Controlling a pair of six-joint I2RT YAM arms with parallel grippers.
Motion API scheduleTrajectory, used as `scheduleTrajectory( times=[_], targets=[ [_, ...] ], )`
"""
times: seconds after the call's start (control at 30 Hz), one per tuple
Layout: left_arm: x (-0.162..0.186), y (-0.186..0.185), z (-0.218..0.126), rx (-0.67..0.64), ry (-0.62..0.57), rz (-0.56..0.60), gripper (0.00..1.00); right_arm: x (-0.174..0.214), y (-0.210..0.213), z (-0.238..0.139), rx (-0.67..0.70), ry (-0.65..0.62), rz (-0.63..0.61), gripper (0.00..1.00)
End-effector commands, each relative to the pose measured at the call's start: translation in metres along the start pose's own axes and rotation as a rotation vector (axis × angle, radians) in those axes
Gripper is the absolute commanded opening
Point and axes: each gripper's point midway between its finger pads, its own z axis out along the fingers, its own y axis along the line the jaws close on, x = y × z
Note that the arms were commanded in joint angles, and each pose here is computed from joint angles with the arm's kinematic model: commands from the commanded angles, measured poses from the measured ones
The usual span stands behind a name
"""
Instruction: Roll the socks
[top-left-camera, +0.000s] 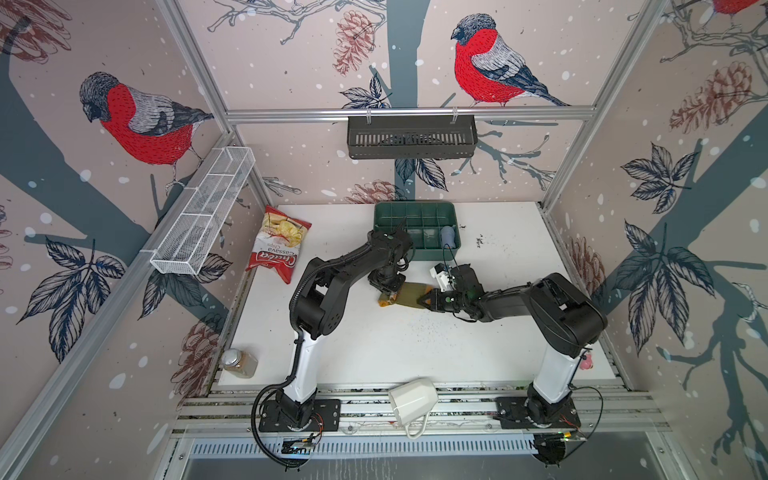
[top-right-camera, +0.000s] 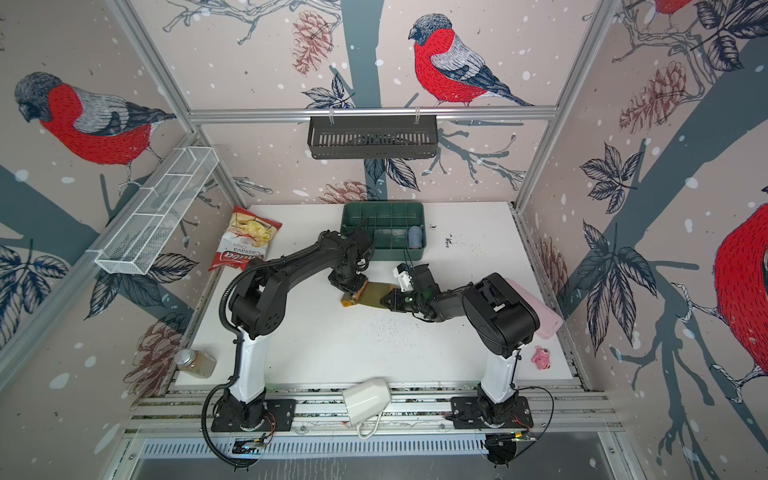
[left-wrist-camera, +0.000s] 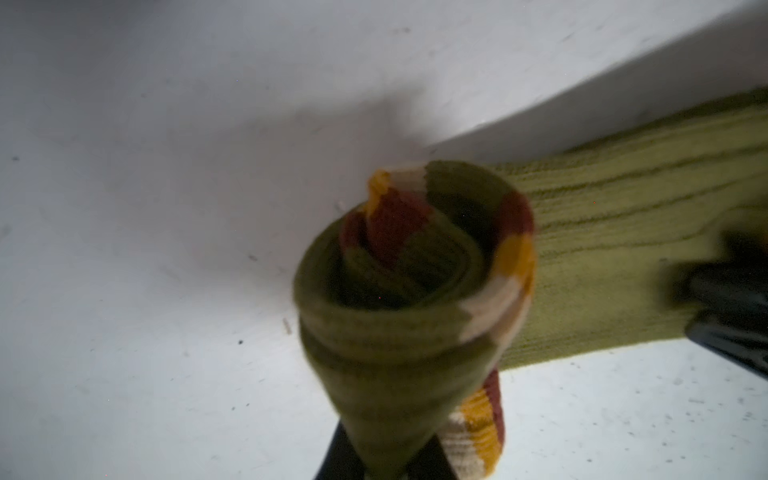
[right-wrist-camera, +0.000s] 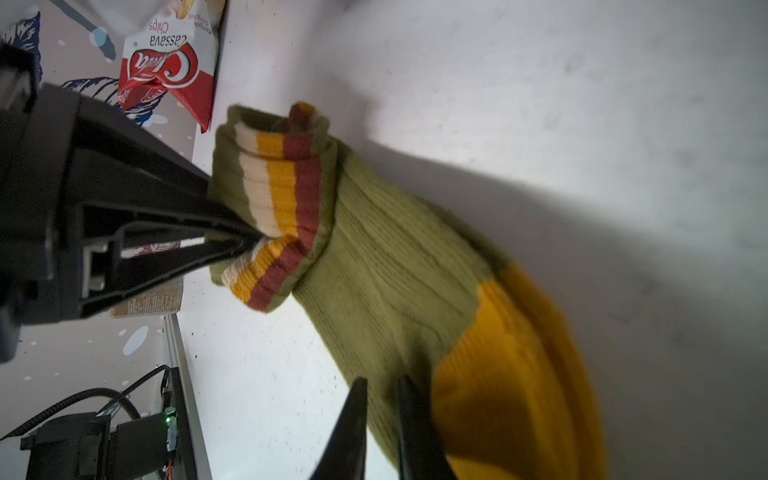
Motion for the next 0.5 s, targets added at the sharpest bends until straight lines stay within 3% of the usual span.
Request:
scheduleTrajectory(
  times=[0.0,0.47],
  targets=[
    [0.02,0.029,-0.002,-0.167,0.09,0.02,0.01,0.026,-0.009,0.005,0.055,0.063,0.073,0.18],
    [0.008,0.015,-0.004,-0.365,0.101,0.095,0.0,0.046,-0.002,0.021,0.03,0.099,0.097,0.16]
  ],
)
